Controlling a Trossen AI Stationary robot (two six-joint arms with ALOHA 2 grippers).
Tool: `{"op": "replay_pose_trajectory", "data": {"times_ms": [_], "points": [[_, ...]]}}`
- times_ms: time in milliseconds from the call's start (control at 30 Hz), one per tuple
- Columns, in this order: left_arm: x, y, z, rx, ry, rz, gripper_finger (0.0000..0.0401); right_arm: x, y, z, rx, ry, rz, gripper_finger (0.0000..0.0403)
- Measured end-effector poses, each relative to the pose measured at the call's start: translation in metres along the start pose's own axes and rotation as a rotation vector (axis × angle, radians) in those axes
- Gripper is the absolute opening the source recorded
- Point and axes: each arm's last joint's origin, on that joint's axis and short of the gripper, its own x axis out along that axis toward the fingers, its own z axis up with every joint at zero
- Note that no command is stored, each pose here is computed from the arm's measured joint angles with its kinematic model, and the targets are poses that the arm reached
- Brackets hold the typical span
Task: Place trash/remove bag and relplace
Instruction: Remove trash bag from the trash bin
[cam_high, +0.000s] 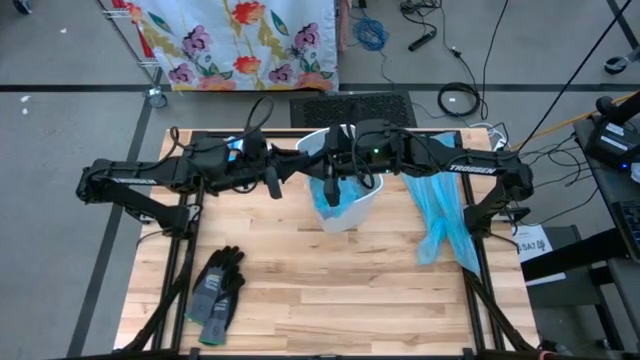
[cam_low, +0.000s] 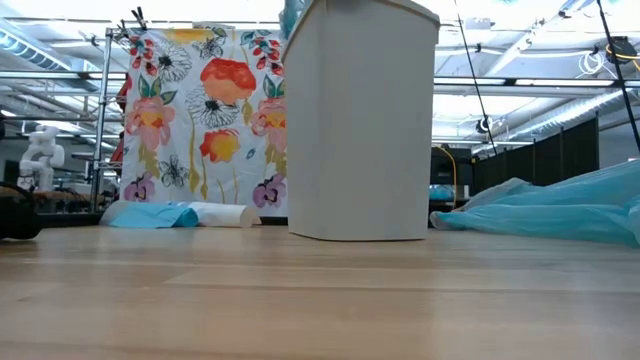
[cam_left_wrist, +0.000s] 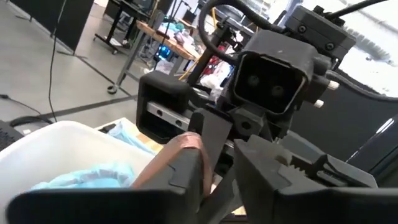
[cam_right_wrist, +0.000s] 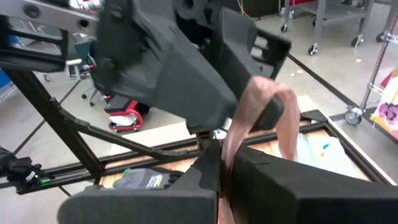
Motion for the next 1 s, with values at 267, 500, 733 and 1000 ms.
{"op": "replay_pose_trajectory", "data": {"times_ms": [267, 500, 733, 1000], "points": [[-0.001, 0.003, -0.007, 0.046, 0.096, -0.002, 0.0175, -0.007, 0.001, 0.002, 0.015, 0.005, -0.001, 0.0001], [-0.001, 0.000, -0.010, 0.020, 0.174, -0.118, 0.0182, -0.025, 0.003, 0.011, 0.016, -0.022, 0.010, 0.0000], [-0.012, 0.001, 0.000, 0.107, 0.130, -0.118, 0.0183, -0.033, 0.003, 0.014, 0.017, -0.031, -0.006, 0.0000], [-0.012, 0.004, 0.003, 0.186, 0.056, -0.001, 0.0183, -0.041, 0.007, 0.029, 0.013, -0.169, 0.036, 0.0000]]}}
